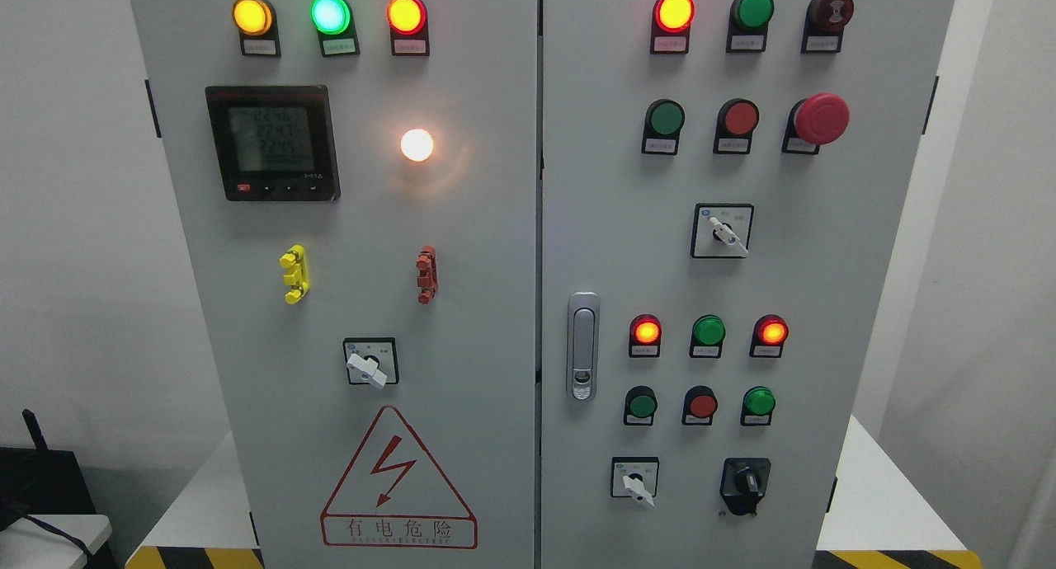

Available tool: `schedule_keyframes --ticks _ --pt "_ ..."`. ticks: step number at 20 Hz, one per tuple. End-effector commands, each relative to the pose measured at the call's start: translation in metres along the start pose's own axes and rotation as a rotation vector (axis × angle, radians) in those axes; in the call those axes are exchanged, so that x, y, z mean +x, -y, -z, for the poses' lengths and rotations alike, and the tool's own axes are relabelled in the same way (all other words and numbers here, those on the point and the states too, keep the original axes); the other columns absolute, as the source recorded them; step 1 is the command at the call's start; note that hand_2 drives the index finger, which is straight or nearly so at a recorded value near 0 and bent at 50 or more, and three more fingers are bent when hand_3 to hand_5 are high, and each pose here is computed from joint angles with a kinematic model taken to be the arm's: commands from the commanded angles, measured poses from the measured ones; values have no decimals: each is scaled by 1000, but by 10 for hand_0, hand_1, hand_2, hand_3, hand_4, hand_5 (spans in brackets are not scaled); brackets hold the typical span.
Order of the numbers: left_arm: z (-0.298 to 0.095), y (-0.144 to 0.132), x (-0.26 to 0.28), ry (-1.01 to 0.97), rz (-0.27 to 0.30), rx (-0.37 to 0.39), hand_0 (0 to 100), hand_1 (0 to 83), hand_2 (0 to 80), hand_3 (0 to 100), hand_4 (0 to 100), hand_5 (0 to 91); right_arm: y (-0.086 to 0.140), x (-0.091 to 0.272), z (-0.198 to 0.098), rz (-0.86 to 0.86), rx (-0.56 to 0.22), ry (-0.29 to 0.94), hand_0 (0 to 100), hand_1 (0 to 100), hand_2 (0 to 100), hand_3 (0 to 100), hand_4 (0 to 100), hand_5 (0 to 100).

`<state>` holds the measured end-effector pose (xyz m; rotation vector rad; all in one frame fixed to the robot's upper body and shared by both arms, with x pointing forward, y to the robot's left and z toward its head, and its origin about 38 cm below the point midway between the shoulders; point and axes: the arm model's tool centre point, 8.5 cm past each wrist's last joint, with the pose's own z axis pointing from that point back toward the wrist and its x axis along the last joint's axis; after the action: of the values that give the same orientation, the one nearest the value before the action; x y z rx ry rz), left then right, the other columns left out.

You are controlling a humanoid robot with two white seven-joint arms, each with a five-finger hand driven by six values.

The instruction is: Trip black knob to open circuit

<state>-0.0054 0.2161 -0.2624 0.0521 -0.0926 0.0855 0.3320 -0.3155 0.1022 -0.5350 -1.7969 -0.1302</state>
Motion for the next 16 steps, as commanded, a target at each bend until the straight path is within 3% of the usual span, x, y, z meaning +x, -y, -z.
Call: schedule_keyframes --ticks 1,16 --pt "0 2 5 9 32 -6 120 389 0 0 0 0 -36 18 10 44 32 17 152 762 405 779 854 897" --pt "0 1 5 9 32 -5 120 389 0 0 0 0 -107 54 17 88 44 -5 181 760 417 780 857 896"
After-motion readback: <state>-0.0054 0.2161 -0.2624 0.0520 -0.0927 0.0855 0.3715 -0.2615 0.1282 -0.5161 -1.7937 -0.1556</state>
